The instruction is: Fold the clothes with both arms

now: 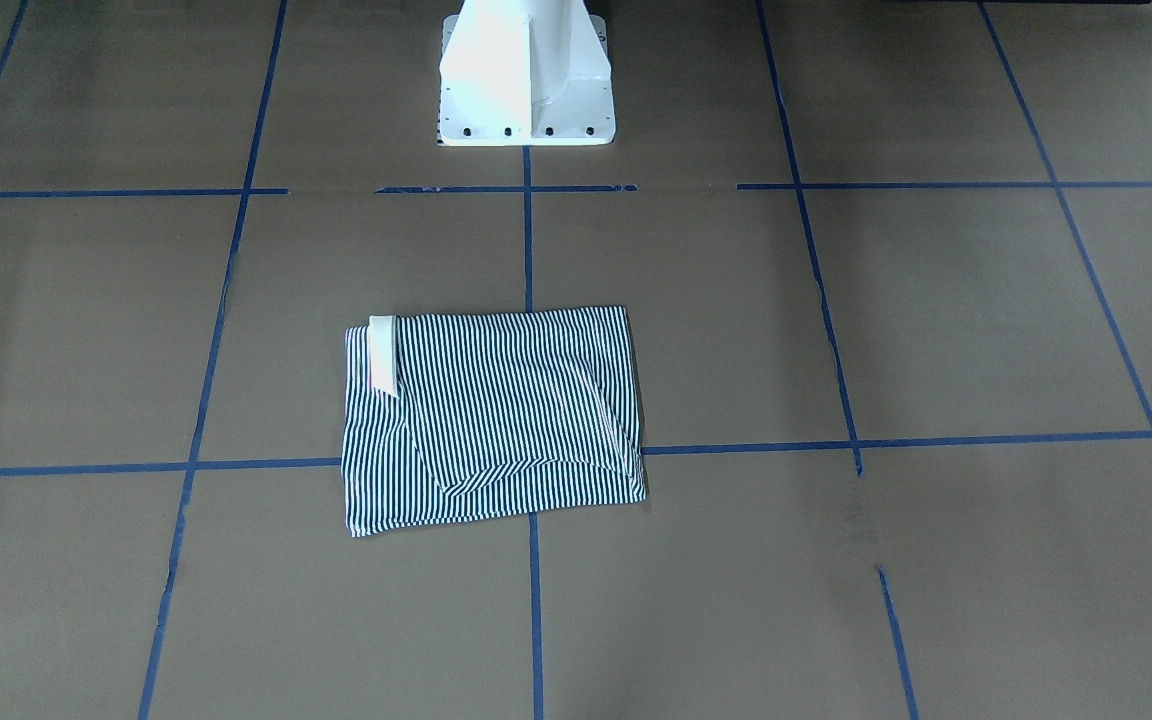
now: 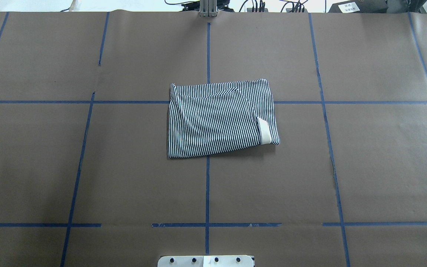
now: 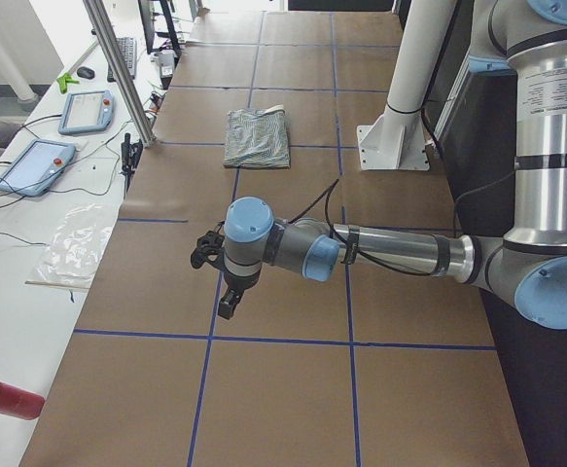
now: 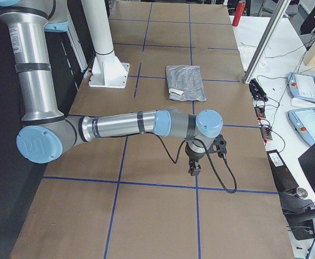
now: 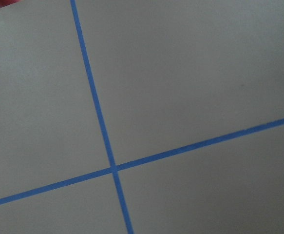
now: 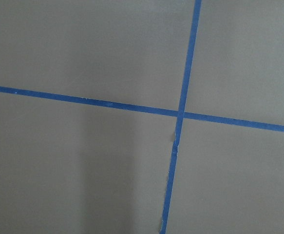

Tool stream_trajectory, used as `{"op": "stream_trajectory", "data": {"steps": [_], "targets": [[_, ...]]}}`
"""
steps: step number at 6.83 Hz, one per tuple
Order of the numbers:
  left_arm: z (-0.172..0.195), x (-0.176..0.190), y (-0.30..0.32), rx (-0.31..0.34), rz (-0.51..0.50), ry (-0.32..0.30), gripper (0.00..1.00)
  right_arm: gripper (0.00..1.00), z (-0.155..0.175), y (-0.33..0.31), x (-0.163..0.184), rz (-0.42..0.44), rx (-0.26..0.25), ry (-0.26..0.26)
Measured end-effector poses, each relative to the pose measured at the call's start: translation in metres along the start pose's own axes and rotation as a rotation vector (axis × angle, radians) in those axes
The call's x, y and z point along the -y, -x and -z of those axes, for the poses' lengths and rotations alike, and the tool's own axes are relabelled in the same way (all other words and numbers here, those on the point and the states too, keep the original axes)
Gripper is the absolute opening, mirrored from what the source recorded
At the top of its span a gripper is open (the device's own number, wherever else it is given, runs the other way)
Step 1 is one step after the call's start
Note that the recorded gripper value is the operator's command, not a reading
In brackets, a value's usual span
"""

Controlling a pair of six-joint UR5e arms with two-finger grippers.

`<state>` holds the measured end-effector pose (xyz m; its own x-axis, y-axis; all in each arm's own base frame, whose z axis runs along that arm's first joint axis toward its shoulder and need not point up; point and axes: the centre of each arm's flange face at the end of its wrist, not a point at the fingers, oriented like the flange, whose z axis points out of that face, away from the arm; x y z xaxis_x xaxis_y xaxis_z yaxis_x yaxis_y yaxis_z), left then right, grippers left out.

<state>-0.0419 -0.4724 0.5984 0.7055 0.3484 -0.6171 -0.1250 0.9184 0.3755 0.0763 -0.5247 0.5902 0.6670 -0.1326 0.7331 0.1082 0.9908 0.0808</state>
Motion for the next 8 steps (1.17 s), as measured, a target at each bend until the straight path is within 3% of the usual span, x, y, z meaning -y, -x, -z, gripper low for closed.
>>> {"op": "stream_trajectory", "data": {"steps": [3,5,8], "targets": [[-0.02,-0.011,0.026,0.065,0.024,0.038,1.0,1.0,-0.002,0.0,-0.01,-0.002,-0.032,-0.017],[-0.023,-0.015,0.032,0.084,0.047,0.067,1.0,1.0,-0.01,0.002,-0.013,-0.179,-0.032,-0.015],[-0.022,-0.018,0.031,0.085,0.055,0.077,1.0,1.0,-0.044,-0.001,-0.012,-0.193,-0.035,-0.041]]}}
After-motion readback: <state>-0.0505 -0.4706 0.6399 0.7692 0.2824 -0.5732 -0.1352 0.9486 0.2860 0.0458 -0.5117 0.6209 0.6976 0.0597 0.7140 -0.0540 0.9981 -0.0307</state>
